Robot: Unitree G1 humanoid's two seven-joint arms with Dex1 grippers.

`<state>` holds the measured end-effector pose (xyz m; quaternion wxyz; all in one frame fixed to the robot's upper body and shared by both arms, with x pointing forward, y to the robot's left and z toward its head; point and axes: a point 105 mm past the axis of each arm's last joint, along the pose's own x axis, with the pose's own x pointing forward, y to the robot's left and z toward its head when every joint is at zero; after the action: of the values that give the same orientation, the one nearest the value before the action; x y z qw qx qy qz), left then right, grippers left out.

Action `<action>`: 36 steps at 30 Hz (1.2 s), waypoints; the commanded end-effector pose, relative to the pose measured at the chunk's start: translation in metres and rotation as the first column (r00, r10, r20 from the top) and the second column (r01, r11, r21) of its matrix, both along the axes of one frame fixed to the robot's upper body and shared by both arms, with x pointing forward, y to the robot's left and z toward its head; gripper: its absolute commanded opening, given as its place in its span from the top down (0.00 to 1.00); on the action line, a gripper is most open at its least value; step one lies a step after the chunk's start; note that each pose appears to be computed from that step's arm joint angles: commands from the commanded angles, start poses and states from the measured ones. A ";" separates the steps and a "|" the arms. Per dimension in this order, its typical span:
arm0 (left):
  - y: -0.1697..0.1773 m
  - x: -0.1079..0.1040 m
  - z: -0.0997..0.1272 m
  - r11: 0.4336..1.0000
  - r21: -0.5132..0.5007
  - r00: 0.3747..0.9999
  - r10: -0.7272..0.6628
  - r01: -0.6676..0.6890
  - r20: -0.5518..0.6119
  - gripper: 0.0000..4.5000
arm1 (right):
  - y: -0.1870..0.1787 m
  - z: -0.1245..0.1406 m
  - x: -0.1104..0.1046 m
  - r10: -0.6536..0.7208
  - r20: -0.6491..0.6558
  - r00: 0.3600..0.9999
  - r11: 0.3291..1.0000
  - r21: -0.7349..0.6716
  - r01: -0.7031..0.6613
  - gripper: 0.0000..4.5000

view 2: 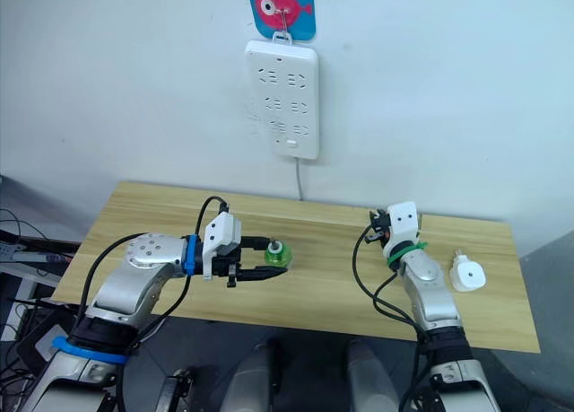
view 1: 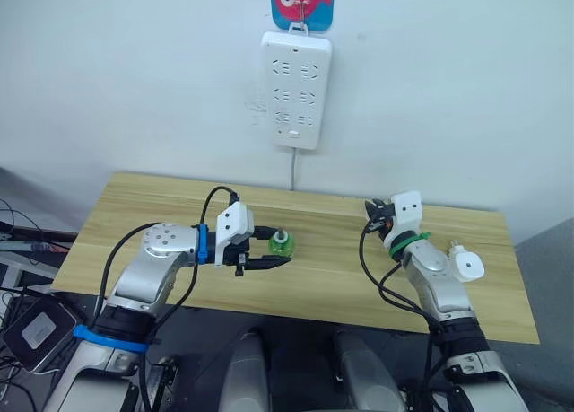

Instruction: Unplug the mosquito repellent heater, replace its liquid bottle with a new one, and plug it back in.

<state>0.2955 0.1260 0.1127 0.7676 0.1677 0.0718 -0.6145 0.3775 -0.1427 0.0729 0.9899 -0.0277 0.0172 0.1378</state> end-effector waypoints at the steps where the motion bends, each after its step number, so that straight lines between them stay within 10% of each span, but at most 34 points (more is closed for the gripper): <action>1: 0.003 -0.003 0.013 1.000 -0.016 1.000 0.001 0.000 0.031 0.50 | -0.005 -0.003 0.001 -0.027 0.037 0.999 0.999 -0.035 0.029 0.92; 13: 0.002 -0.012 0.013 1.000 -0.017 1.000 0.002 -0.002 0.008 0.50 | -0.013 -0.030 -0.005 -0.096 -0.012 0.995 0.995 -0.023 0.096 0.92; 25: -0.004 -0.011 0.012 1.000 -0.030 1.000 -0.006 0.006 0.003 0.50 | 0.003 0.005 -0.024 0.084 0.118 0.990 0.995 -0.058 -0.077 0.00; 31: -0.006 -0.004 0.016 0.999 -0.047 1.000 0.002 -0.001 0.028 0.50 | 0.045 0.059 -0.057 0.448 0.140 0.883 0.894 -0.034 -0.448 0.00; 36: -0.010 0.006 0.021 0.998 -0.055 0.998 -0.009 0.012 0.057 0.50 | 0.068 0.079 -0.092 0.749 0.001 0.662 0.662 -0.014 -0.749 0.37</action>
<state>0.3007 0.1197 0.1268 0.7761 0.1558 0.0526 -0.6088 0.3035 -0.0879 0.1420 0.8830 -0.0462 -0.0064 0.4671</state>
